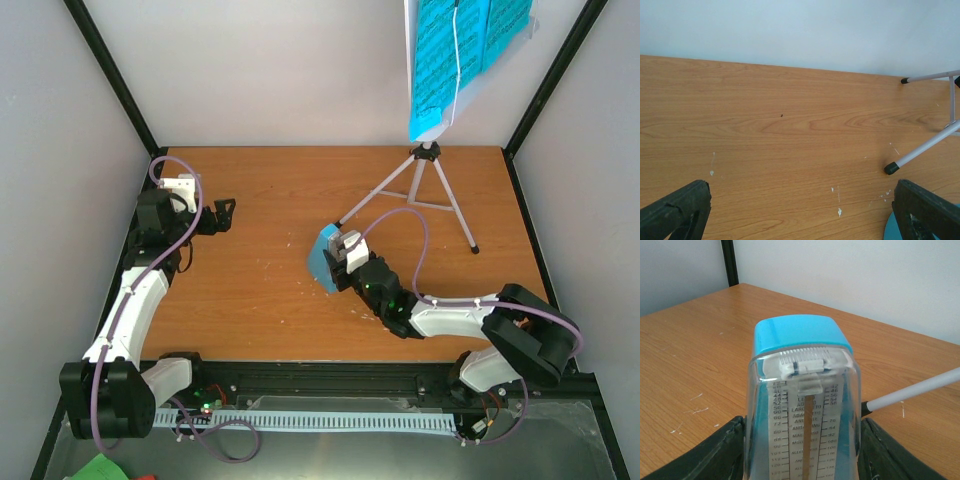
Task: Pack up the instrument practice props
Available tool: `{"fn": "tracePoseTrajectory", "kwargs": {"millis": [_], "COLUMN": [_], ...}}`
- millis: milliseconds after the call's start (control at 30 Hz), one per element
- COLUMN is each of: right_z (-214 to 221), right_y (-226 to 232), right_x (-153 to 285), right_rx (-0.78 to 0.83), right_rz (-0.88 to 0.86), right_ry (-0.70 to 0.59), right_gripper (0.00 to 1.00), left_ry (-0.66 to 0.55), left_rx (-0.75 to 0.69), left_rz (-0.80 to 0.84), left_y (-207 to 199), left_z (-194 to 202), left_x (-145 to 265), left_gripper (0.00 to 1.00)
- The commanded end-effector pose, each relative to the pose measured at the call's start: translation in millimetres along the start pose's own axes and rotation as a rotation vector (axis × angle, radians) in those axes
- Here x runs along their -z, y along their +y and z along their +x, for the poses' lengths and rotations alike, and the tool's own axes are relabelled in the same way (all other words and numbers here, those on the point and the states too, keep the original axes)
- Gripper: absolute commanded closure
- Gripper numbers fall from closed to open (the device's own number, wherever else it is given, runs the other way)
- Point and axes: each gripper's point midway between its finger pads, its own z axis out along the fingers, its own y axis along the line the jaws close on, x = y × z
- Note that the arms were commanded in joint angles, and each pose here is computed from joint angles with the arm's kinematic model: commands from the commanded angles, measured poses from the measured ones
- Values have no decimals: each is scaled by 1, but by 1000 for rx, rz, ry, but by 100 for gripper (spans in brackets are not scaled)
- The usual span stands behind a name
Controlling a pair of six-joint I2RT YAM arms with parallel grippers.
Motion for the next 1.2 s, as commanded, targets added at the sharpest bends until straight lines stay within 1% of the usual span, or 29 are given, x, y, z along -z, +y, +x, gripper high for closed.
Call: {"fn": "tracePoseTrajectory", "kwargs": {"millis": [0,367,600,667,700,767,800,900,967,1067,1167], "right_z": [111,114,101,94,90,81,76,56,46,37,32], "right_y": [2,12,19,19,18,17,15,12,8,1,-12], "right_x": [17,16,16,17,17,18,19,25,30,38,50], "right_rx": [98,85,66,63,63,60,59,49,37,12,-40], "right_rz": [-37,-90,-128,-130,-127,-118,-114,-105,-92,-70,-32], "right_ry": [365,378,349,335,327,308,298,243,211,185,154], "right_gripper": [54,51,48,44,41,31,23,9,5,3,0], "left_ry": [3,4,7,8,7,10,7,9,10,13,16], "left_rx": [-12,-12,-13,-13,-13,-13,-13,-13,-13,-13,-29], "left_rz": [12,14,24,28,26,27,27,29,31,35,80], "left_y": [-1,-1,-3,-4,-3,-3,-3,-4,-4,-4,-13], "left_z": [0,1,2,2,1,2,1,2,2,3,4], "left_x": [0,0,-1,-1,-1,-1,-1,-1,-1,-2,-1], "left_gripper": [1,0,1,0,1,1,0,0,0,0,1]}}
